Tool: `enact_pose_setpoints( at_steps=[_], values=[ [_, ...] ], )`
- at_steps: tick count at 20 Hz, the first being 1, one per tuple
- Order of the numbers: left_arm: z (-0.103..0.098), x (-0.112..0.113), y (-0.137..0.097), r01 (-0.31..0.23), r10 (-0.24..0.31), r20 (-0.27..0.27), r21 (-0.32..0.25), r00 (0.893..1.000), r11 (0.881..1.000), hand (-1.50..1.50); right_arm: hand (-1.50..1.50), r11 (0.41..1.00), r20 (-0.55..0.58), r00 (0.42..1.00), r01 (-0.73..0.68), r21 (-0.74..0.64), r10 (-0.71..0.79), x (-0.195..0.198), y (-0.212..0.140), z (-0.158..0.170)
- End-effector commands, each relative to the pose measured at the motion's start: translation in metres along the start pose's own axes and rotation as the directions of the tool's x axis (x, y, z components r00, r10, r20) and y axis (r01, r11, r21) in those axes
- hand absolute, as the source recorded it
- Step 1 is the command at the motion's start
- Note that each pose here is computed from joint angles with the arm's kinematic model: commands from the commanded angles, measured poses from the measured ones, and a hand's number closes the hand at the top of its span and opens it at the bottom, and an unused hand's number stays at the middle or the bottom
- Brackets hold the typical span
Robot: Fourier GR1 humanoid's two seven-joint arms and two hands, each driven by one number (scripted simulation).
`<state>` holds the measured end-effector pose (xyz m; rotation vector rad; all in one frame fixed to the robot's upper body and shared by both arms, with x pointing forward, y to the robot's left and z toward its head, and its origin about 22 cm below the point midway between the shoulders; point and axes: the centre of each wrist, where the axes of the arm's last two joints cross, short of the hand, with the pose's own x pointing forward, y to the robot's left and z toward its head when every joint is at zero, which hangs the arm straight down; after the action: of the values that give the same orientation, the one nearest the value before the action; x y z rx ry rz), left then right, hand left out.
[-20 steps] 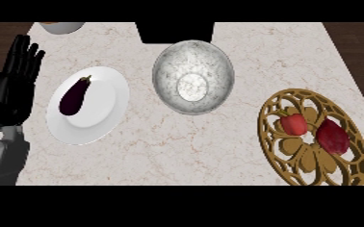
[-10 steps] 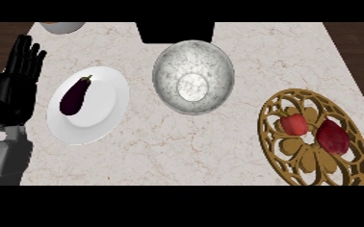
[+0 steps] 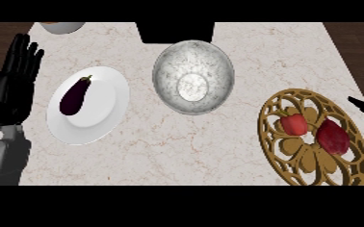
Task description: Pick the pear from the placemat and place it in the bowl
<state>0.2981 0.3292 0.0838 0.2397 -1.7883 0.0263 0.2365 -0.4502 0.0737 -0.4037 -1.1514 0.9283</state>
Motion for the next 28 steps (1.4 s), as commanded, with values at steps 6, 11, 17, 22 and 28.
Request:
enact_pose_setpoints(
  at_steps=[6,11,17,22,28],
  values=[
    [0.008,0.01,0.002,0.002,-0.002,0.007,0.004,1.0,1.0,0.0,-1.5,0.999,-0.007,0.999,-0.041,0.028,0.041,-0.01,0.01,-0.015],
    [0.001,0.008,0.005,-0.008,0.008,-0.015,-0.005,1.0,1.0,0.0,-1.5,0.999,-0.011,0.999,-0.029,0.034,0.03,-0.009,0.01,-0.008],
    [0.01,-0.002,0.011,0.004,-0.004,0.008,0.001,1.0,1.0,0.0,-1.5,0.998,-0.041,0.999,-0.025,0.051,0.027,-0.009,0.04,-0.036],
    [0.003,-0.006,-0.009,-0.002,0.002,0.005,0.003,1.0,1.0,0.0,-1.5,0.998,-0.082,0.996,-0.022,0.055,0.026,-0.02,0.05,-0.06],
    [0.005,0.013,-0.007,-0.011,0.011,0.011,0.001,1.0,1.0,0.0,-1.5,0.997,-0.087,0.995,-0.048,0.06,0.054,-0.029,0.05,-0.067]
  ],
)
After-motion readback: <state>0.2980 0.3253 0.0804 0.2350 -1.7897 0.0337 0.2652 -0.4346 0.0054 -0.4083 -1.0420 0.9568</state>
